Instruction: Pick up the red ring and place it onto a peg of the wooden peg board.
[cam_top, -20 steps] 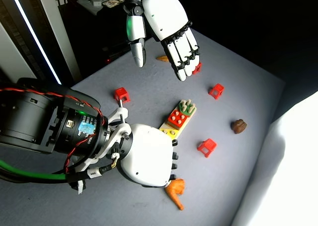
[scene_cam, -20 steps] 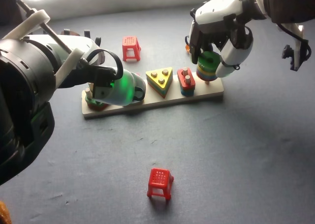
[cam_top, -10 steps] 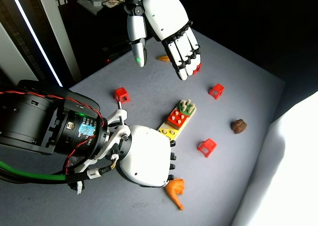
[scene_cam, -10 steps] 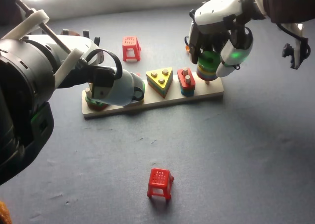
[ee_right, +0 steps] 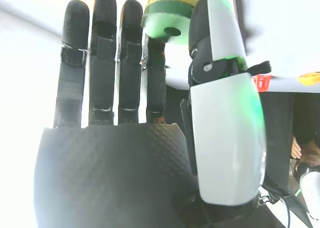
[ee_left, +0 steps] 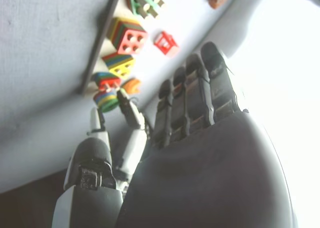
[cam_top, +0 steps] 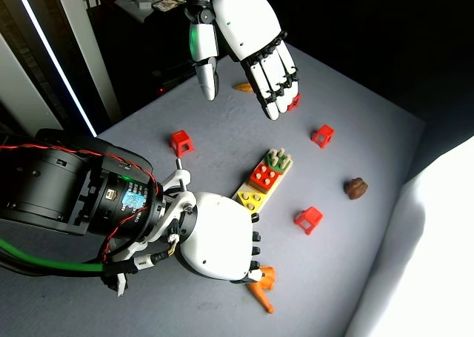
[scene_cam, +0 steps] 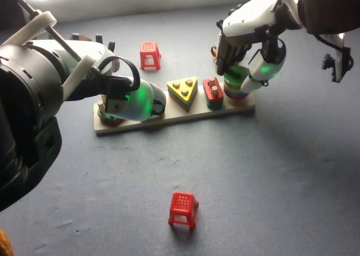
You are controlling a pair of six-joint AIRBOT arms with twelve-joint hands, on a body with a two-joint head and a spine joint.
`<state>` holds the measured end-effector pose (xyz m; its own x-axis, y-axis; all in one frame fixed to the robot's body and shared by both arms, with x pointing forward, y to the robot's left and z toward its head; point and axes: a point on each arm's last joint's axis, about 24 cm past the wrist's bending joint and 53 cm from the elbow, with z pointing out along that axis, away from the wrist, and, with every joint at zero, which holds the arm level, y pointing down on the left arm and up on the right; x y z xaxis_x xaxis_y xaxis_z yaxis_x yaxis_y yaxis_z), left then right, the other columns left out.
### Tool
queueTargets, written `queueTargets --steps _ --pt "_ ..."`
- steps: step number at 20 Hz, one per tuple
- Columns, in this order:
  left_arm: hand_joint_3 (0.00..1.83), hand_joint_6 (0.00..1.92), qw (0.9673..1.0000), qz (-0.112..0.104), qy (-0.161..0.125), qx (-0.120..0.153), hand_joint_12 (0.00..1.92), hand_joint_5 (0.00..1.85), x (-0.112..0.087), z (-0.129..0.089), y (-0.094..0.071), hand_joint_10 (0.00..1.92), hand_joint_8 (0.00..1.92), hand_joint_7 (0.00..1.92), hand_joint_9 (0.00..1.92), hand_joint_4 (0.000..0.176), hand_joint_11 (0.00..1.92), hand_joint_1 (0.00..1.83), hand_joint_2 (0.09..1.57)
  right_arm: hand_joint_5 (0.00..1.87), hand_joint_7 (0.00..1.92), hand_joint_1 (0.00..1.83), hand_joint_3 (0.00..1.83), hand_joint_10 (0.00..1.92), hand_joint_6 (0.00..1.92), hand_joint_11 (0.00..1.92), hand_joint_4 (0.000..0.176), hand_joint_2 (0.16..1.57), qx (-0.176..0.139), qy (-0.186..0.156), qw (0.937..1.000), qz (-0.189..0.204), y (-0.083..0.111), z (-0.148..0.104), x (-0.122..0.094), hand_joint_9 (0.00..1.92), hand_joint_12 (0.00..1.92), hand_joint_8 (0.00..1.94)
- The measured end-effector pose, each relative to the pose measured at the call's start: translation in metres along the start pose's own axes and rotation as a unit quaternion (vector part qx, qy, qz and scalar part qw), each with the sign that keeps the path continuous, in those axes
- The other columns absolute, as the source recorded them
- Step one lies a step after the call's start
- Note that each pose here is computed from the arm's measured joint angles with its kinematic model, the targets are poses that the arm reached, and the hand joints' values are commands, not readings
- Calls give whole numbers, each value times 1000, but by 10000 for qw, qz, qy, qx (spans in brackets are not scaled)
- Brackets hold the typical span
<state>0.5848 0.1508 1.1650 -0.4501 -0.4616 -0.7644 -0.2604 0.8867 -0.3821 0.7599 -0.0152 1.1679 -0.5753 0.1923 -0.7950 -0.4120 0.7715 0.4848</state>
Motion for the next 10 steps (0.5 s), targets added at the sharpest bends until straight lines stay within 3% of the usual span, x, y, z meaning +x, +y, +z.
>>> queueTargets --steps 6,10 --pt "0 6 10000 -1 -2 -2 406 141 0 0 0 6 5 158 153 0 0 32 1272 474 535 979 2 0 0 37 0 1040 -11 -16 10000 -14 2 -2 -6 520 1187 0" --pt "1 6 10000 -1 -7 -13 437 146 0 0 1 8 8 177 170 0 0 7 1269 510 566 941 0 7 8 86 0 1003 3 -31 10000 73 1 -6 -12 546 1142 5"
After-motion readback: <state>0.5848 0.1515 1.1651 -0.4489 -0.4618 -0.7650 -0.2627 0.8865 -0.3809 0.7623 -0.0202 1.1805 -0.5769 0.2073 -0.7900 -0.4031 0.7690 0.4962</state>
